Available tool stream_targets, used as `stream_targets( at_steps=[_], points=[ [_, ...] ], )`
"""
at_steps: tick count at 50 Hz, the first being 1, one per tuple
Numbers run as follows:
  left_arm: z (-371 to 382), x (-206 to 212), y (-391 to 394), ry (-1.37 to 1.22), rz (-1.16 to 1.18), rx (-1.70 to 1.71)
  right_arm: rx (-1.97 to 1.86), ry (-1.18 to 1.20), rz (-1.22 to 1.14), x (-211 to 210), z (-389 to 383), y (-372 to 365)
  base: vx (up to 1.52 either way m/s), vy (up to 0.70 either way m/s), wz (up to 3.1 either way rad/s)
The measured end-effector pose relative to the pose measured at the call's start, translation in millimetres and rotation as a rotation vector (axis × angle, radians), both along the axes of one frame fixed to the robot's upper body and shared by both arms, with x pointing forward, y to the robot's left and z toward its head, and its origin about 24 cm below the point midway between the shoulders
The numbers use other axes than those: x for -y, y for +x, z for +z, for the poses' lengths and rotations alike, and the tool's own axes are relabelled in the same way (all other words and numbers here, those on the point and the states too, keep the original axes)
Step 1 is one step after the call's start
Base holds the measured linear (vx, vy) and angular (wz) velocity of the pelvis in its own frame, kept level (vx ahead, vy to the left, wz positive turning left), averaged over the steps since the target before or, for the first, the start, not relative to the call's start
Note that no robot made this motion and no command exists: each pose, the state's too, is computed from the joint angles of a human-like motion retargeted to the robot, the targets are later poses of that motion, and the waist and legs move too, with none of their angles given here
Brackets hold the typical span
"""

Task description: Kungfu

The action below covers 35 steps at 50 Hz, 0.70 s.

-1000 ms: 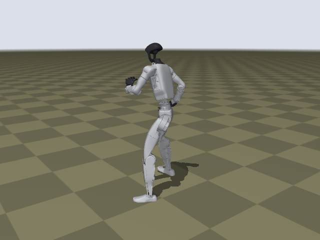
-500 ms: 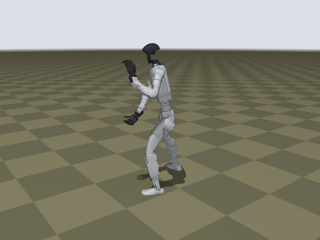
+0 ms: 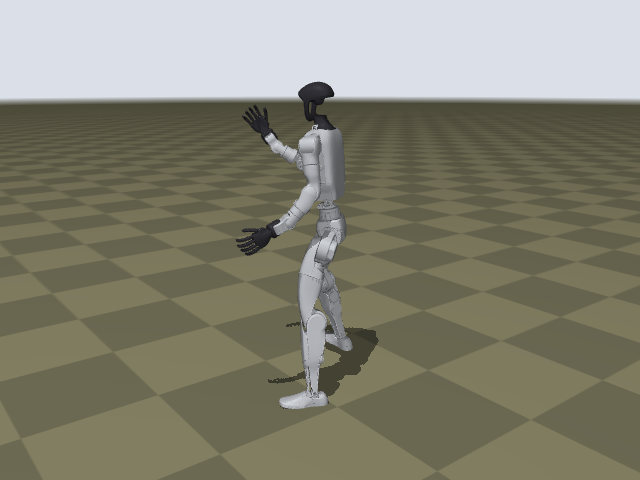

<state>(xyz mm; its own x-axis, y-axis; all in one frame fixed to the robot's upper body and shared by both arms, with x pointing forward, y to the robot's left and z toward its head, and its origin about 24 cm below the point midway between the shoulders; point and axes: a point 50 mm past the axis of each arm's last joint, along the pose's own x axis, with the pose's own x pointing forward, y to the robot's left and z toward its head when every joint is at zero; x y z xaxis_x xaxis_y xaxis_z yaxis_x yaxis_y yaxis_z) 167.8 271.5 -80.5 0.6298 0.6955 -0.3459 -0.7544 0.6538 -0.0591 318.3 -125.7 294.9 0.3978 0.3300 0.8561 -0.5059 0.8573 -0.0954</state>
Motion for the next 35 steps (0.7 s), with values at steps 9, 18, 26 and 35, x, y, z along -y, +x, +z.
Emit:
stream_targets(
  at_steps=[9,18,26,35],
  points=[
    [-78,100,-62,-1.150,0.430,0.522,1.043,0.343,-0.750,150,77,-228,-0.07,-0.64,-0.10],
    [-52,119,2,-1.095,-0.160,0.445,1.354,0.209,-1.178,117,59,-267,-0.15,0.10,-0.37],
    [-32,130,33,-1.062,-0.363,0.494,1.271,0.307,-1.087,122,55,-253,0.02,0.45,-0.44],
    [-53,84,-19,-0.883,-0.459,0.221,1.202,0.350,-1.095,125,55,-242,0.02,0.32,-0.54]
  ],
)
